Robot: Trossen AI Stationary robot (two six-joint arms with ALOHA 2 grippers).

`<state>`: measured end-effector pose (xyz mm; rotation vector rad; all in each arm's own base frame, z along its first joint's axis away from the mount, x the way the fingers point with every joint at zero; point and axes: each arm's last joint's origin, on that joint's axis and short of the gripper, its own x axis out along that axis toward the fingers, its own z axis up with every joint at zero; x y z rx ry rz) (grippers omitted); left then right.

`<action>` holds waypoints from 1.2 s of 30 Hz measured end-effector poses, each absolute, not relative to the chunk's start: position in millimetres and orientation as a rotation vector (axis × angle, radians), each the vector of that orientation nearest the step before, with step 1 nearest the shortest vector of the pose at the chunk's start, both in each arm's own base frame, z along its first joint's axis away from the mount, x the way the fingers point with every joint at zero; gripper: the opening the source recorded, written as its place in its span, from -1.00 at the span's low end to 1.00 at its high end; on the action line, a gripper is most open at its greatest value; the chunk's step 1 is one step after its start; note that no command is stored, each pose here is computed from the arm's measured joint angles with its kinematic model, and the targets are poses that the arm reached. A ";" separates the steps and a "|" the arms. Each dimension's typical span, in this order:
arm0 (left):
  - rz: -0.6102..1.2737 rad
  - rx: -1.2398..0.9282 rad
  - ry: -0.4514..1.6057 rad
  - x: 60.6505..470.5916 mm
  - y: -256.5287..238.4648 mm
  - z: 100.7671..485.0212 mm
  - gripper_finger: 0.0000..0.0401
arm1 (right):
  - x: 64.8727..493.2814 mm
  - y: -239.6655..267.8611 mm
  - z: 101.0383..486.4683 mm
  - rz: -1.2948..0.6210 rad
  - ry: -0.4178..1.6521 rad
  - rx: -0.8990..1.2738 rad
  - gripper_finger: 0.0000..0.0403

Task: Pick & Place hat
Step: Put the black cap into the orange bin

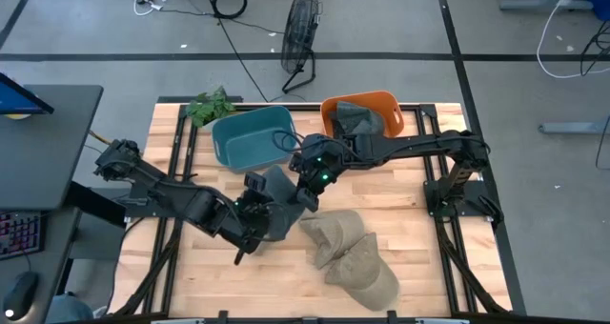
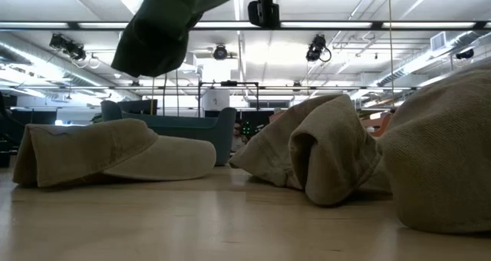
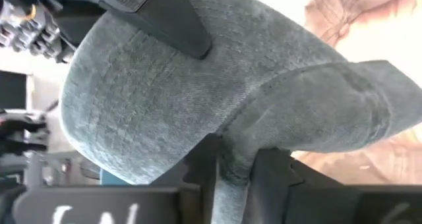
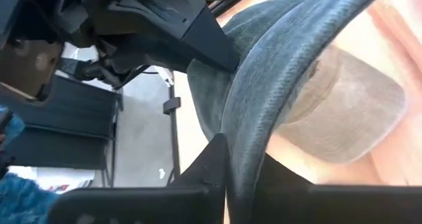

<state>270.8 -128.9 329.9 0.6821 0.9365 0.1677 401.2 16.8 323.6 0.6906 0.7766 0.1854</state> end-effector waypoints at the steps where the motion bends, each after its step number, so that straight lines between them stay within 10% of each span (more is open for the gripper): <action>1: 0.172 0.667 0.937 270.9 -128.7 329.8 -0.51 | 400.9 16.6 323.0 0.173 0.780 0.686 -0.93; 11: 0.323 0.349 0.877 271.0 -129.1 330.0 -0.19 | 382.0 -22.2 338.7 -0.012 0.745 0.671 -0.95; 36: 0.514 0.052 0.827 266.5 -125.7 328.2 -0.18 | 199.1 -134.9 406.3 -0.678 0.737 0.548 -0.95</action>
